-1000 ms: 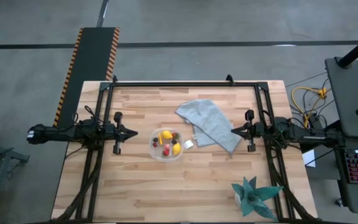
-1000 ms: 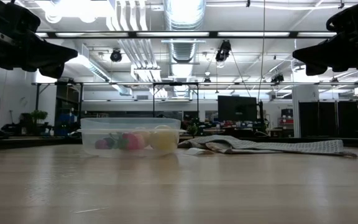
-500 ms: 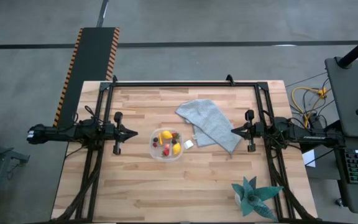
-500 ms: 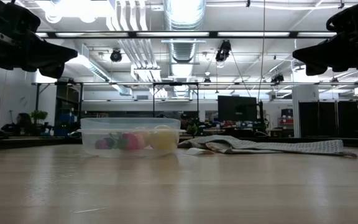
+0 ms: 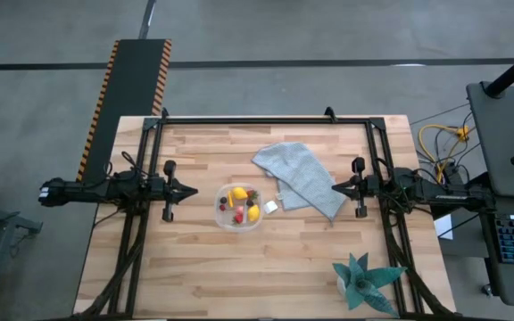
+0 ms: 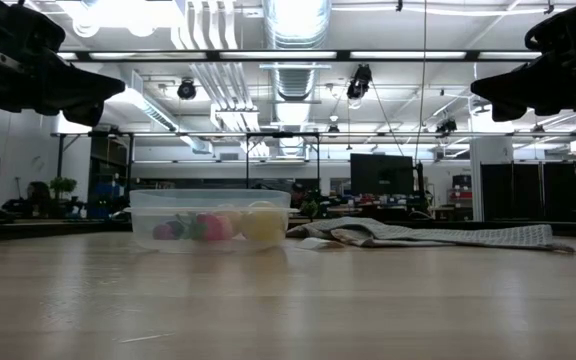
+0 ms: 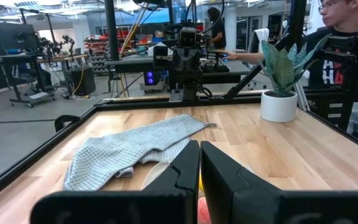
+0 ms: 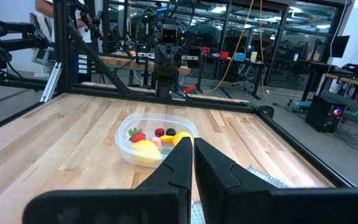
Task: Pick and placing Produce into tupperware
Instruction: Return to Home Position
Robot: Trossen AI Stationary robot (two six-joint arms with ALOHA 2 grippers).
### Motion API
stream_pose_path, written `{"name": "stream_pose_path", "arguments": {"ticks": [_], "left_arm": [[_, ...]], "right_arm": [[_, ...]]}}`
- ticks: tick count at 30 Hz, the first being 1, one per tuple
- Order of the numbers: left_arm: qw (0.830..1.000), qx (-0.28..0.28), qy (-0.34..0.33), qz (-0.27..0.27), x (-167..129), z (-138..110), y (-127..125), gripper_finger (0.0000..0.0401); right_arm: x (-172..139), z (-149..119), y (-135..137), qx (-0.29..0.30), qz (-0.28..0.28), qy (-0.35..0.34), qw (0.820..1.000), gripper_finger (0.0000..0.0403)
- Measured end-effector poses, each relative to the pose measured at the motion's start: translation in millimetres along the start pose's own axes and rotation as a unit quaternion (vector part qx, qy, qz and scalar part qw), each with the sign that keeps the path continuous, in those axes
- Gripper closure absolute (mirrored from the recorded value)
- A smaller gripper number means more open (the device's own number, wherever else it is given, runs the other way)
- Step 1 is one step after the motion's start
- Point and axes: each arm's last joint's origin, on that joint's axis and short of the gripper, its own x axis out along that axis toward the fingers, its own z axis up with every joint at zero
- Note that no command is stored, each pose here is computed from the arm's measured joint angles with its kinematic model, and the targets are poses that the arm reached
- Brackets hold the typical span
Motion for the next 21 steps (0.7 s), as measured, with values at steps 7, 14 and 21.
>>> {"name": "stream_pose_path", "arguments": {"ticks": [7,14,21], "left_arm": [[1.0,0.0,0.0,0.003,0.0,0.0,0.2,0.0401],[1.0,0.0,0.0,0.002,0.0,0.0,0.1,0.0401],[1.0,0.0,0.0,0.002,0.0,-0.1,0.1,0.0401]], "right_arm": [[0.0,0.0,0.0,0.0,0.0,0.0,1.0,0.0394],[0.0,0.0,0.0,0.0,0.0,0.0,1.0,0.0394],[0.0,0.0,0.0,0.0,0.0,0.0,1.0,0.0394]]}}
